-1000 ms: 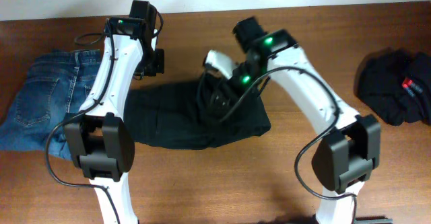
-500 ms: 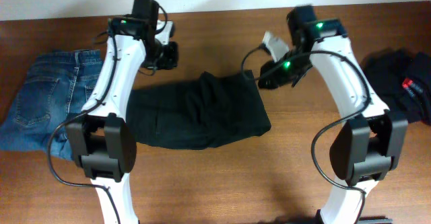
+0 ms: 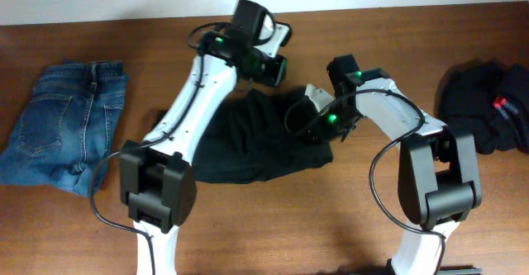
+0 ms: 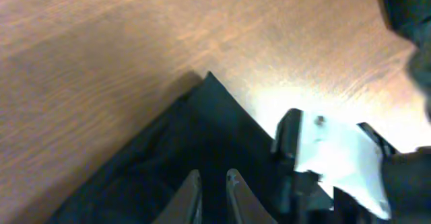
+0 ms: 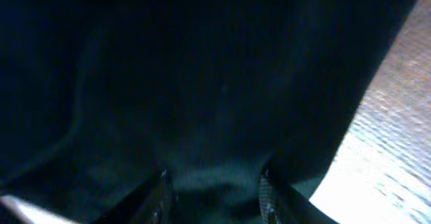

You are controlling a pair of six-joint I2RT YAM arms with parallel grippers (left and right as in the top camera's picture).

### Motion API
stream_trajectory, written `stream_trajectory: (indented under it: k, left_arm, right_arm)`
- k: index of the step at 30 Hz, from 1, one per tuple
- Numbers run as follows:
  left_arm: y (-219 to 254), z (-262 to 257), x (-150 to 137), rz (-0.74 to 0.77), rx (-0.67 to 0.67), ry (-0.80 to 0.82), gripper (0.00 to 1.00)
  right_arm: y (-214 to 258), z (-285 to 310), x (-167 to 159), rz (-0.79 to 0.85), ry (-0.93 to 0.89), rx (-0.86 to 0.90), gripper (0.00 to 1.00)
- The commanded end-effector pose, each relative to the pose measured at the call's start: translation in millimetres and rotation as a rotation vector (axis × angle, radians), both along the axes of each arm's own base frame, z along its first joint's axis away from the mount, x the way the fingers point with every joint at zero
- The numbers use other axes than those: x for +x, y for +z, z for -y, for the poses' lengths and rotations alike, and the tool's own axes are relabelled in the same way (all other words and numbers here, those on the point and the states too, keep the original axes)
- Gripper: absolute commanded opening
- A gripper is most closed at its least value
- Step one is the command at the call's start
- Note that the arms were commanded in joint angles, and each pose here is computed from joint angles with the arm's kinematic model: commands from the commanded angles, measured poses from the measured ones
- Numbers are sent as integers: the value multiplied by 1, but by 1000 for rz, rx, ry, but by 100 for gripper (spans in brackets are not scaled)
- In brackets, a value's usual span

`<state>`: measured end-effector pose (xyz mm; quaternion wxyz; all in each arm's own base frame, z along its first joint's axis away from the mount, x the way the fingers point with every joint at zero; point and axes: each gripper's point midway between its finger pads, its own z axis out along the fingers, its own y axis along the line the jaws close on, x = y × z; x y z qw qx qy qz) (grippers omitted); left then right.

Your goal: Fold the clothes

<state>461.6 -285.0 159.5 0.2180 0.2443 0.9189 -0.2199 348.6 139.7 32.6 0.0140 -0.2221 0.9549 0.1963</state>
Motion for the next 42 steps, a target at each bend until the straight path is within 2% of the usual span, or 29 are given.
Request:
stream_trajectory:
  k: [1,6,12,21,23,27,30,32,33,37,39,42]
  left_arm:
    - [8,0,-5,50,74,4,15]
    - [0,-2,-13,35,137,8,15]
    - [-6,-6,-20,-2,157,5,15]
    - [-9,-2,-23,-24,142,18,19]
    - [-17,2,-24,-38,150,11,19]
    - [-44,10,-31,-91,180,-13,19]
    - [-64,13,-42,-155,201,-34,19]
    - [-78,5,-55,-223,248,-38,18]
    - [-82,-3,-64,-259,287,-35,15]
    - [-91,-52,-96,-394,513,12,11]
    - [-91,-71,-102,-416,597,32,12]
    - [-91,-75,-99,-410,606,43,14]
  right_arm:
    - [-13,4,-14,-38,-21,-16,48]
    - [-18,7,-17,-51,-37,-27,48]
    - [-28,45,-1,-18,-217,-240,48]
    - [-28,48,0,-19,-225,-236,48]
    - [-28,48,0,-18,-223,-236,47]
    - [-25,58,7,-9,-255,-232,38]
    - [-18,74,14,-4,-305,-229,37]
    - [-14,87,18,-6,-340,-229,38]
    - [-13,93,20,-9,-359,-229,38]
    - [-9,116,20,-34,-429,-208,38]
    - [-8,119,20,-45,-452,-169,38]
    - [-6,116,21,-51,-459,-125,38]
